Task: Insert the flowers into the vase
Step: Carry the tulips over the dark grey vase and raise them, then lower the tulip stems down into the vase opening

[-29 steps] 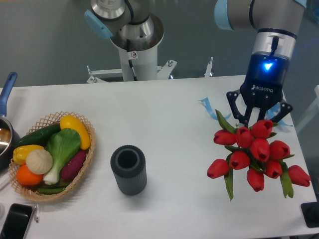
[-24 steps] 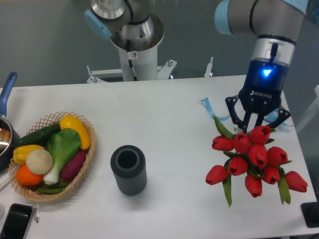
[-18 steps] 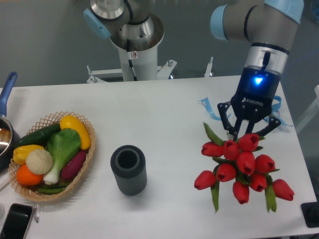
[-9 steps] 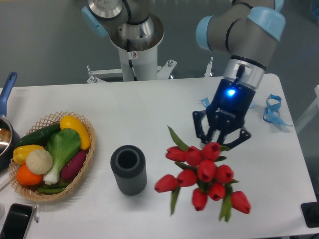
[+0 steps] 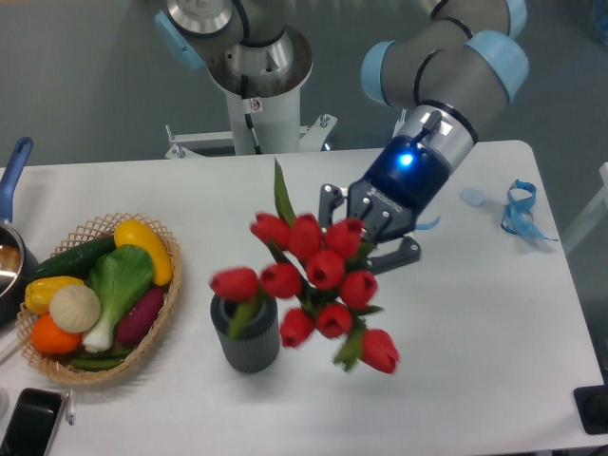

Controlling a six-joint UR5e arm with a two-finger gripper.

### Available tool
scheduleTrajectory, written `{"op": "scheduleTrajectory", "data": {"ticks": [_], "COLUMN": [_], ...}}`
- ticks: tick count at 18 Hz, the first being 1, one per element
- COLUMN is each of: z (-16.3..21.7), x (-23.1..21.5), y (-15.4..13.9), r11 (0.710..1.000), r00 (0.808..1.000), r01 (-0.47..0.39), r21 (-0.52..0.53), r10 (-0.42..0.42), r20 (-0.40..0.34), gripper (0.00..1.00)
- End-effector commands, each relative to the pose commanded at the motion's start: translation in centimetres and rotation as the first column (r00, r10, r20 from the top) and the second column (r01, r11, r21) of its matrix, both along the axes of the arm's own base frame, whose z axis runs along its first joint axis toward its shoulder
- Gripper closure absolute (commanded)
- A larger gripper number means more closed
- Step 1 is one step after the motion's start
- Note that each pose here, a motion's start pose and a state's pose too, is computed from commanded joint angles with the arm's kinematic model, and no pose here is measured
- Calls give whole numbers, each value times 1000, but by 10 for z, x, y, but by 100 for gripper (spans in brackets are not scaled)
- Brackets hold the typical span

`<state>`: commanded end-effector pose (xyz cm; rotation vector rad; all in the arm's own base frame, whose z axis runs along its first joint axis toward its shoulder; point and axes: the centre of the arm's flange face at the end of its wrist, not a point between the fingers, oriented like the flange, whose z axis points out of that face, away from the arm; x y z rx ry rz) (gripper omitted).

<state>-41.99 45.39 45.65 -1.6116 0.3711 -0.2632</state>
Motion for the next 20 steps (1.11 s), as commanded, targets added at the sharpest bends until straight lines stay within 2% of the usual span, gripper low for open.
{"op": "scheduleTrajectory", "data": {"ticks": [4, 10, 20], "z": [-11, -18, -60], "x": [26, 42, 48], "y": [2, 5, 8], "r11": [990, 987, 988], "r00": [997, 995, 995], "r01": [77, 97, 101], "r21": [122, 129, 118], "r10": [-73, -93, -98], "r20": [-32, -39, -25], "gripper": [78, 78, 77]}}
